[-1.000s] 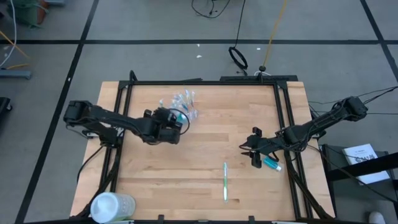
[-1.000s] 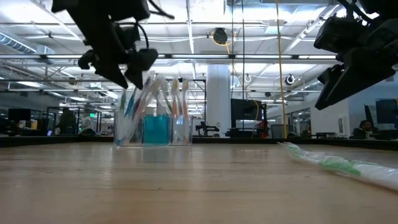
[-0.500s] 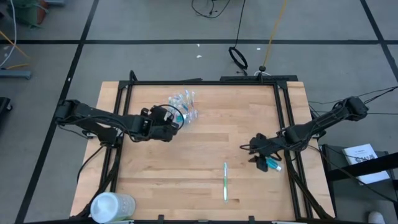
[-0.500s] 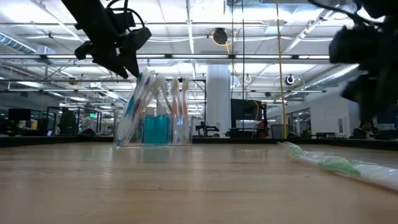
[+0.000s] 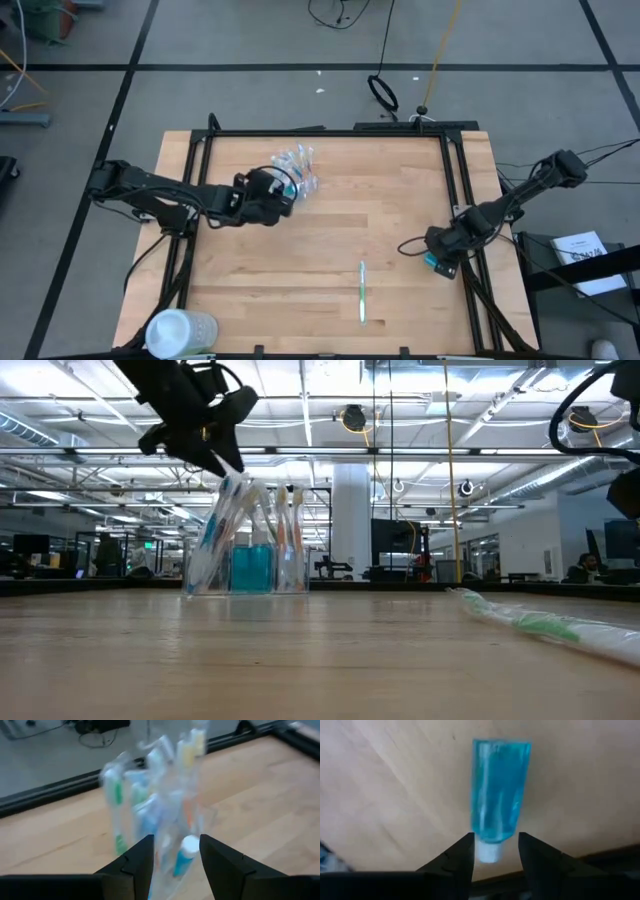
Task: Pick & Place toothbrushing station
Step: Put the blue mouthwash into the transparent organizer
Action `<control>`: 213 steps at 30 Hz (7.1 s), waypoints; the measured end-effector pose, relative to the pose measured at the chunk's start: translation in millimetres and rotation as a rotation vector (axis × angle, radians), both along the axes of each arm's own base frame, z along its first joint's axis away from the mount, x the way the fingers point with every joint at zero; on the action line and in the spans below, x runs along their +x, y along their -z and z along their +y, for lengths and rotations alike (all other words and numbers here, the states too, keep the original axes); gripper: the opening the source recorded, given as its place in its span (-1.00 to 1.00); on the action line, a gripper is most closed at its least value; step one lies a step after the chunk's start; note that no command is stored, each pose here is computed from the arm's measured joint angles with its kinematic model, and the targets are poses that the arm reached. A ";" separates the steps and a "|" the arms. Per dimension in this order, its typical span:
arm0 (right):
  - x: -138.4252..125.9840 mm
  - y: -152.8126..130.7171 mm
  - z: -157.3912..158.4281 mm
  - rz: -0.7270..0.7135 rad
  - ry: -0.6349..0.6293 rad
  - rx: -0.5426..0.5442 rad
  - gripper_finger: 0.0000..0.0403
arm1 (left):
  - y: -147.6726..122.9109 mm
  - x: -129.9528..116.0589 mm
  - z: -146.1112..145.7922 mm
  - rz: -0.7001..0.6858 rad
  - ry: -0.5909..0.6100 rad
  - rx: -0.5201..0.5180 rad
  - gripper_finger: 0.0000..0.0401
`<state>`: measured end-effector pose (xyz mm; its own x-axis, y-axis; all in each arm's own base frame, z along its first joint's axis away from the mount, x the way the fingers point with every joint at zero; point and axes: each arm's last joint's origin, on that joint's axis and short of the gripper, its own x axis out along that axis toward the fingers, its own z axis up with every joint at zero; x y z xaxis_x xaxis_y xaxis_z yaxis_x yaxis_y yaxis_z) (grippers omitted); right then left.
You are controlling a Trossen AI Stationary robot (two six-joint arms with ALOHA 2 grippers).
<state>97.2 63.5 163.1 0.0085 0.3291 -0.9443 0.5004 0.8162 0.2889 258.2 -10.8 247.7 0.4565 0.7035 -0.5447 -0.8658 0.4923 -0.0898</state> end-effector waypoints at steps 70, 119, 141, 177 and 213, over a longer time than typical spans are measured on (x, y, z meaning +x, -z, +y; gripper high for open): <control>159.3 -40.2 -39.7 -1.070 -0.789 -1.169 -0.54 | -91.6 -22.5 26.8 -0.075 0.321 0.462 -0.20; 233.4 -18.6 -45.1 -0.612 -1.689 -2.092 -0.52 | 1.1 59.7 6.6 -0.359 0.465 -0.442 -0.20; 226.4 -14.1 -64.7 -0.294 -1.430 -2.023 -0.51 | -4.5 58.3 23.0 -0.346 0.538 -0.395 -0.20; 225.2 -6.8 -66.0 -0.120 -1.635 -1.982 -0.51 | 36.8 92.3 79.2 -0.486 0.542 -0.484 0.21; 226.4 -16.5 -64.9 -0.347 -1.367 -2.037 -0.23 | 29.6 92.2 75.6 -0.465 0.638 -0.374 -0.58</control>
